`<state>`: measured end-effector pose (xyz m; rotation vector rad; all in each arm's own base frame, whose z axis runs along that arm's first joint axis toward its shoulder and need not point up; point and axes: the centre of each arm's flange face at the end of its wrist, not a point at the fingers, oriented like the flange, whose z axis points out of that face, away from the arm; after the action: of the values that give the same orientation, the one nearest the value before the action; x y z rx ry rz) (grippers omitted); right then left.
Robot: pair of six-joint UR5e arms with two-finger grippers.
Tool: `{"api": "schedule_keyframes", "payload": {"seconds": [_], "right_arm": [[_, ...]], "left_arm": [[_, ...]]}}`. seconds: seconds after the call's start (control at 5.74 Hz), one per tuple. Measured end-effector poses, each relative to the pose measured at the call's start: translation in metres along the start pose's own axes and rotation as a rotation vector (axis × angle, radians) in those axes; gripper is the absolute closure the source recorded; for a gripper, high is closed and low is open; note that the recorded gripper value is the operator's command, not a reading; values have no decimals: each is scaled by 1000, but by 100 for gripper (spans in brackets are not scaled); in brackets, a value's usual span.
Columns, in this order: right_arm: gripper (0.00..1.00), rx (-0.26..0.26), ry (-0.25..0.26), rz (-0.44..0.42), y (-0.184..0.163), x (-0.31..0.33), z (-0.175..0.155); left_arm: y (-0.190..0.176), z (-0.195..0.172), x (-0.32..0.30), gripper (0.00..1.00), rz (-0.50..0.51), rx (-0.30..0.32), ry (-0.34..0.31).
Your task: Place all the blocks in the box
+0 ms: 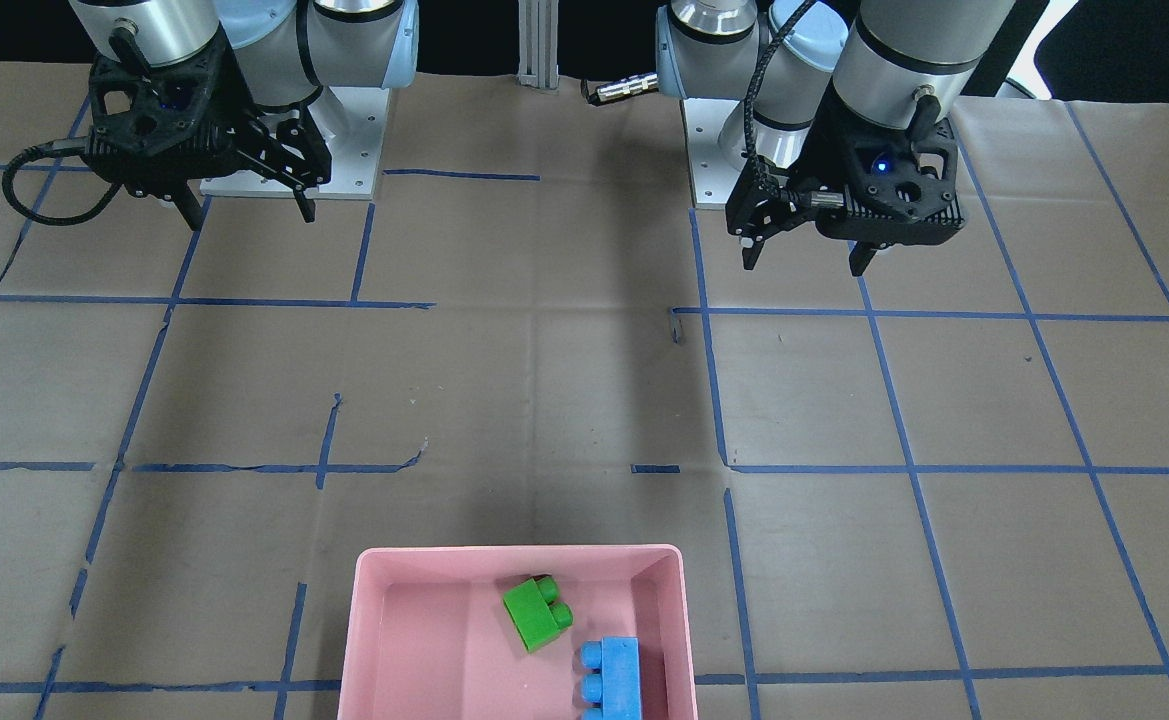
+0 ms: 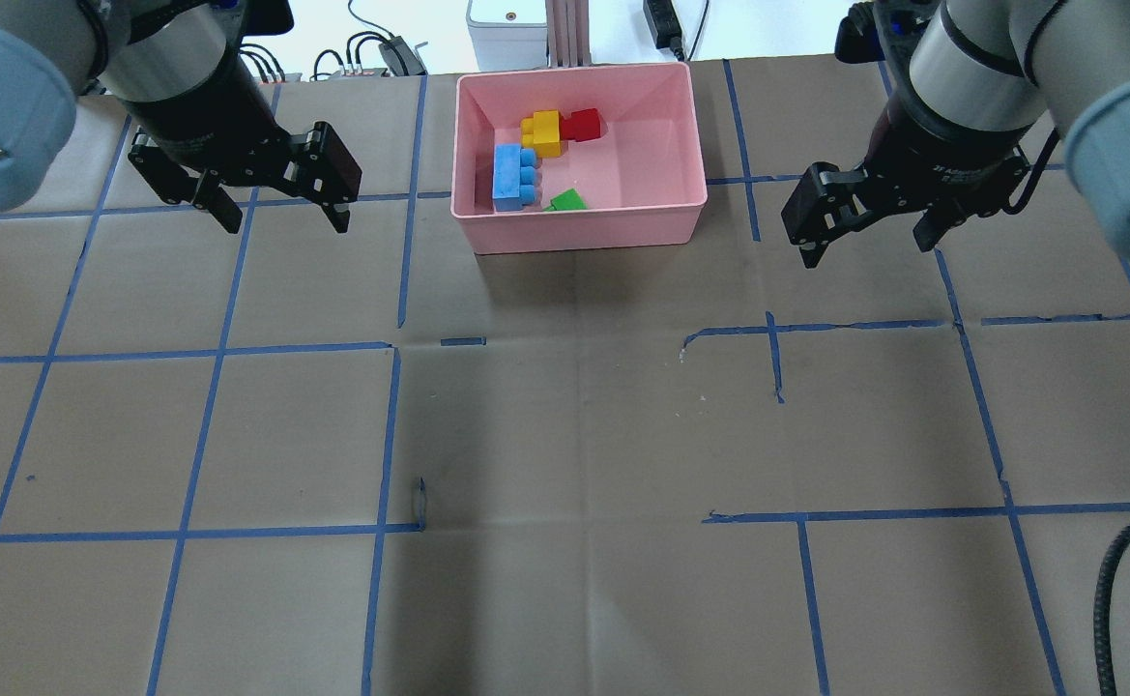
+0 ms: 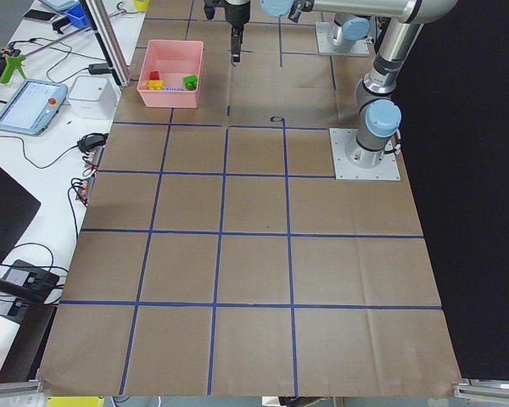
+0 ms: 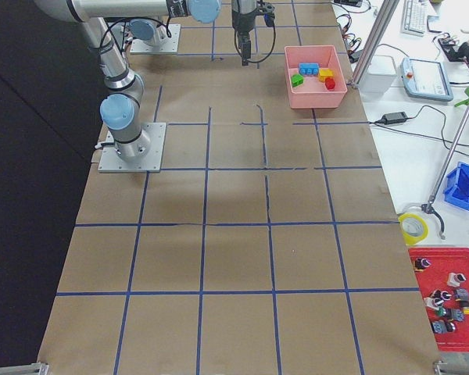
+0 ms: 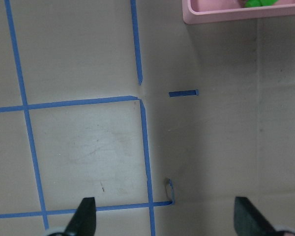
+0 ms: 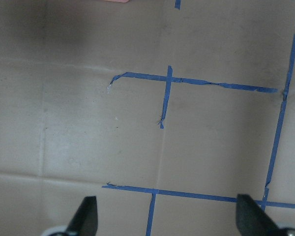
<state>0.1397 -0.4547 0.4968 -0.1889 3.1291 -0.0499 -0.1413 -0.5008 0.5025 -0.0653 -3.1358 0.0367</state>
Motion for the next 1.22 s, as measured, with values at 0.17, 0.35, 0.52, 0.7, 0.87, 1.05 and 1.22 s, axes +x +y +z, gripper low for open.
{"api": "schedule_keyframes", "payload": {"seconds": [0.17, 0.35, 0.52, 0.7, 0.87, 1.05, 1.22], "right_arm": [[0, 4, 2, -1, 0, 0, -2], [0, 3, 3, -1, -1, 0, -1], [0, 0, 7, -1, -4, 1, 1], [0, -4, 12, -2, -3, 2, 3], [0, -7, 13, -2, -3, 3, 4], [0, -1, 12, -2, -4, 3, 3], [0, 2, 11, -1, -5, 4, 2]], "left_arm": [[-1, -2, -7, 0, -14, 4, 2], [-1, -3, -11, 0, -23, 6, 3], [-1, -5, -12, 0, -26, 10, 0], [0, -8, -12, 0, -27, 16, -5], [2, -11, -12, 0, -28, 22, -8], [3, -12, -11, 0, -29, 23, -7], [3, -9, -11, 0, -29, 19, -3]]}}
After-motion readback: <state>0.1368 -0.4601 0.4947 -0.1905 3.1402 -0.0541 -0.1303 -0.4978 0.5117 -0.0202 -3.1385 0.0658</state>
